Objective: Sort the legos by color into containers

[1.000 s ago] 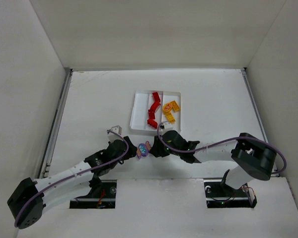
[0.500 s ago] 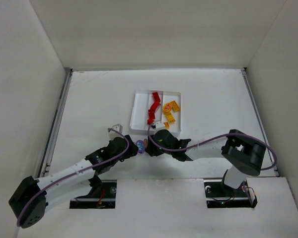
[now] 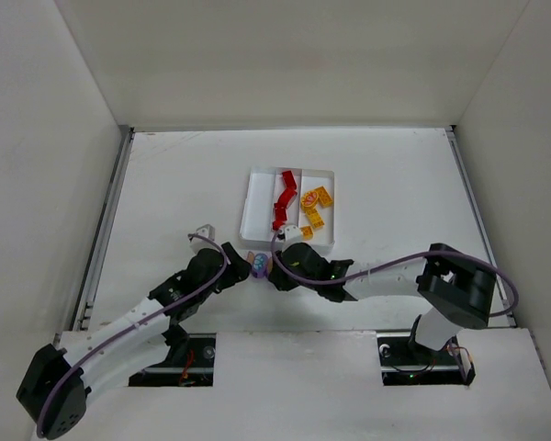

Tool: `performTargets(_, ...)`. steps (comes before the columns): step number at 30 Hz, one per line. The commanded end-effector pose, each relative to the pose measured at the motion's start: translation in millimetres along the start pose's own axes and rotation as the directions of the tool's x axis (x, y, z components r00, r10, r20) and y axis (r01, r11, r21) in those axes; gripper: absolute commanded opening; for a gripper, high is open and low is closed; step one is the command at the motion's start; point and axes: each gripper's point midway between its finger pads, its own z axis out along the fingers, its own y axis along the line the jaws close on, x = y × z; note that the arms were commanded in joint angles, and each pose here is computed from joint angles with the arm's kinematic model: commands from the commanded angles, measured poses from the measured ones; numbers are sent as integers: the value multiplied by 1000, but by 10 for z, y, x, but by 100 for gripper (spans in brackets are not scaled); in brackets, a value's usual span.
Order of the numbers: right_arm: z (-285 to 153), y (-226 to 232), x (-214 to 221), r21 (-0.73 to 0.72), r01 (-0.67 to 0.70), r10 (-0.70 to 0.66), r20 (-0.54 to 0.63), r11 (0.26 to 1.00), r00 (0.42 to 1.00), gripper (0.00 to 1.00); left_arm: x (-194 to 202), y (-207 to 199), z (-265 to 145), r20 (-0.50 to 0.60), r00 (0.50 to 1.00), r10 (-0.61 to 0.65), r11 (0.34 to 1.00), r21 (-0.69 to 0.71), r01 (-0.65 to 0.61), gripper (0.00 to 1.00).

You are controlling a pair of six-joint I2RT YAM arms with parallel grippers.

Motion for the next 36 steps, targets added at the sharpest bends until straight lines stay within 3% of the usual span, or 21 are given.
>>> performTargets(1,-172,182,-253,-50,7,-3,80,999,997,20,-123,-133,-27,6,996,-94,995,43,94,56)
performTargets(13,-274,261,-248,-96,6,1,68,995,998,20,-319,-421,25,-92,945,-314,910,253,327,58)
performTargets(19,-305,327,-328,-109,8,2,95,994,995,20,-165,-385,80,-147,940,-309,918,210,335,57)
performTargets(28,-363,322,-435,-97,9,4,128,995,992,20,-212,-138,125,-110,930,-350,925,119,361,57)
performTargets(36,-391,414,-511,-119,6,12,150,993,989,20,-240,-352,80,-183,896,-404,884,174,434,58)
